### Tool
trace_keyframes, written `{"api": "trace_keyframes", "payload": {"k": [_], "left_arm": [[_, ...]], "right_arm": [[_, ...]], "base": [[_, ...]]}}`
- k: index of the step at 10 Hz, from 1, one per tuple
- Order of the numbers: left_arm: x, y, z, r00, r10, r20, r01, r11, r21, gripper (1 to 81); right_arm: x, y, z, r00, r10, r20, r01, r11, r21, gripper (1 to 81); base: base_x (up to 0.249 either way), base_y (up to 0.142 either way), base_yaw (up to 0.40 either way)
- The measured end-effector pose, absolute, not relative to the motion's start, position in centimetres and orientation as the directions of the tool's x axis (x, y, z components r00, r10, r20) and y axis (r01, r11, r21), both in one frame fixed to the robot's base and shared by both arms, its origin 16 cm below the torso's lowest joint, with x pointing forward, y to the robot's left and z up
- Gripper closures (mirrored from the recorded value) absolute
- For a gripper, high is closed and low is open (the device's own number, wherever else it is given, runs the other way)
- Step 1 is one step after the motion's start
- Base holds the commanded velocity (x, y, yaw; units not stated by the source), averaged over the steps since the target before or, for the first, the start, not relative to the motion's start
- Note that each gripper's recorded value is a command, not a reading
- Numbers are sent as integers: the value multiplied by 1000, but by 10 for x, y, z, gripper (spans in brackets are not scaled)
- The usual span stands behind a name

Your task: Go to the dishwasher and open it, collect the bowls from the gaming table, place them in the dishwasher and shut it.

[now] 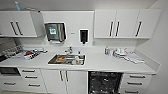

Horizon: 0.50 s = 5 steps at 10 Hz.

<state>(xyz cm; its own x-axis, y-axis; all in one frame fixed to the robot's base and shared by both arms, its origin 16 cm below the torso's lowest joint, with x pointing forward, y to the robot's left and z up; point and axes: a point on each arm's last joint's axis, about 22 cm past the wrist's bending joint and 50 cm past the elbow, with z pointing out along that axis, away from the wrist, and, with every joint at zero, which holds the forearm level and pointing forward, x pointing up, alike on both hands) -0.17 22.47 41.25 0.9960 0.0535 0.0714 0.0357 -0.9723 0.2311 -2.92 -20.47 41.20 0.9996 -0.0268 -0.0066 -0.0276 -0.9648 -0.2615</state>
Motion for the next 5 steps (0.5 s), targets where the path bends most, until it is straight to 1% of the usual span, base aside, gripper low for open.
{"api": "trace_keyframes", "payload": {"k": [1, 5], "left_arm": [[-8, 219, 412, 997, 52, 62, 36, -971, 238, 10], [-7, 222, 412, 997, 42, 68, 25, -972, 233, 10]], "right_arm": [[-17, -207, 412, 999, -29, 13, -25, -966, -258, 10], [-22, -207, 412, 1000, -28, 6, -26, -966, -259, 10]], "base": [[0, 0, 365], [0, 0, 369]]}}
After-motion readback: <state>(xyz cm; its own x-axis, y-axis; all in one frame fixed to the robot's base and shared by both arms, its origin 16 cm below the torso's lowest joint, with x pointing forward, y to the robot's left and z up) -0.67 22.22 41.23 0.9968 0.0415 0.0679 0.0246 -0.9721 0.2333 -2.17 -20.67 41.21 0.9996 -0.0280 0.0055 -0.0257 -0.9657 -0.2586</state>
